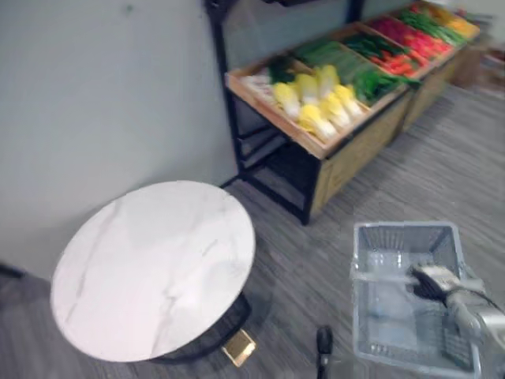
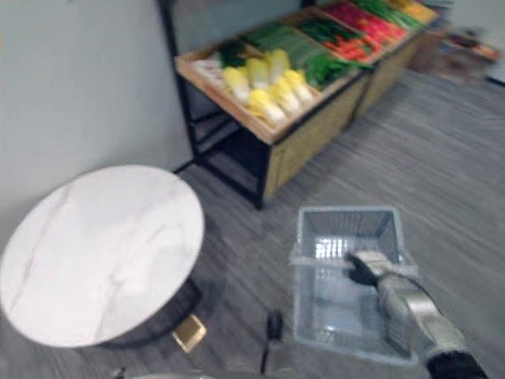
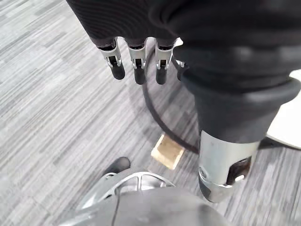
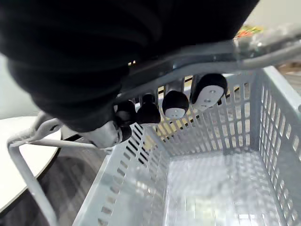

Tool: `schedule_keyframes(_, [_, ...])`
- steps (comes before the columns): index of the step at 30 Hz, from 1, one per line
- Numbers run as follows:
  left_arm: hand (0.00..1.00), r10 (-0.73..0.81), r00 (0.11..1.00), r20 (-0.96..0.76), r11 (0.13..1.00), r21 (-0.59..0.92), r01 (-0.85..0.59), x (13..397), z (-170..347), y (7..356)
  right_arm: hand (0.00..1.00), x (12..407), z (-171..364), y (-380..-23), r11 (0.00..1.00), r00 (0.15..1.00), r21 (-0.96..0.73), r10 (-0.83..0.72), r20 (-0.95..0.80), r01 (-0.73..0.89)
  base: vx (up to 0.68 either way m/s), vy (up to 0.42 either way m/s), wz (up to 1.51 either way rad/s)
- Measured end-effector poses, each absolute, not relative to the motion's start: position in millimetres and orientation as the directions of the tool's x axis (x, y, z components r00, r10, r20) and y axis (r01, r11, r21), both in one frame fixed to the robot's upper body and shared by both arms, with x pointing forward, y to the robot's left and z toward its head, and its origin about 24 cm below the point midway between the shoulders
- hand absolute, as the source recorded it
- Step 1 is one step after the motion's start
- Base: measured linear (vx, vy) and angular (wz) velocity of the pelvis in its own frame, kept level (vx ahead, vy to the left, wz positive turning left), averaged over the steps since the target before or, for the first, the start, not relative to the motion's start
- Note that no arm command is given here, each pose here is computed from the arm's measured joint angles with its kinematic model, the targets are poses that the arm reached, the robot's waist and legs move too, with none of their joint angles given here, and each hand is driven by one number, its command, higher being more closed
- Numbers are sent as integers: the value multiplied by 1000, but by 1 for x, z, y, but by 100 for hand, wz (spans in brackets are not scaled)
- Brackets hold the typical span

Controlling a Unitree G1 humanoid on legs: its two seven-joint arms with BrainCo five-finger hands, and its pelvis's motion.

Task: Pick vegetable in the basket

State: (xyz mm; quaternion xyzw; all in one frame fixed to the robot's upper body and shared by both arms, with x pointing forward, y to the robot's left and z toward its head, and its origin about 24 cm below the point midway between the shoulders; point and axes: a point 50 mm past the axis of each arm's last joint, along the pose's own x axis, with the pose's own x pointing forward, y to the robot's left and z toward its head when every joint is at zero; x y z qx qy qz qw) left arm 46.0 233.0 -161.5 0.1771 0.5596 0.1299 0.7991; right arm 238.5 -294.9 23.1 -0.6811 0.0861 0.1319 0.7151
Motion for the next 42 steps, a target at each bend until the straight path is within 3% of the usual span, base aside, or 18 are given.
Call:
schedule_keyframes(4, [0, 414, 351, -840, 904, 425, -51, 55, -160, 236, 100, 263, 43, -298, 31, 978, -979, 49, -201, -203, -91, -53, -134])
schedule_keyframes(8, [0, 379, 400, -834, 919, 389, -58, 75, -159, 225, 100, 264, 41, -306, 31, 977, -977, 10, -212, -212, -26, -102, -78])
schedule_keyframes(16, [0, 360, 391, -847, 930, 358, -82, 74, -162, 214, 100, 250, 33, -311, 38, 971, -971, -17, -237, -236, -30, -152, -39])
schedule_keyframes(24, [0, 398, 357, -845, 917, 361, -168, 55, -162, 218, 100, 259, 30, -286, 105, 977, -971, 56, -208, -213, 26, -60, -79])
schedule_keyframes(33, [0, 372, 349, -860, 925, 315, -211, 46, -164, 202, 100, 262, 36, -280, 81, 974, -974, 100, -202, -211, 171, 168, -59])
schedule_keyframes(42, [0, 386, 371, -845, 922, 342, -179, 50, -161, 216, 100, 262, 29, -269, 122, 969, -967, 134, -208, -224, 117, 220, -22])
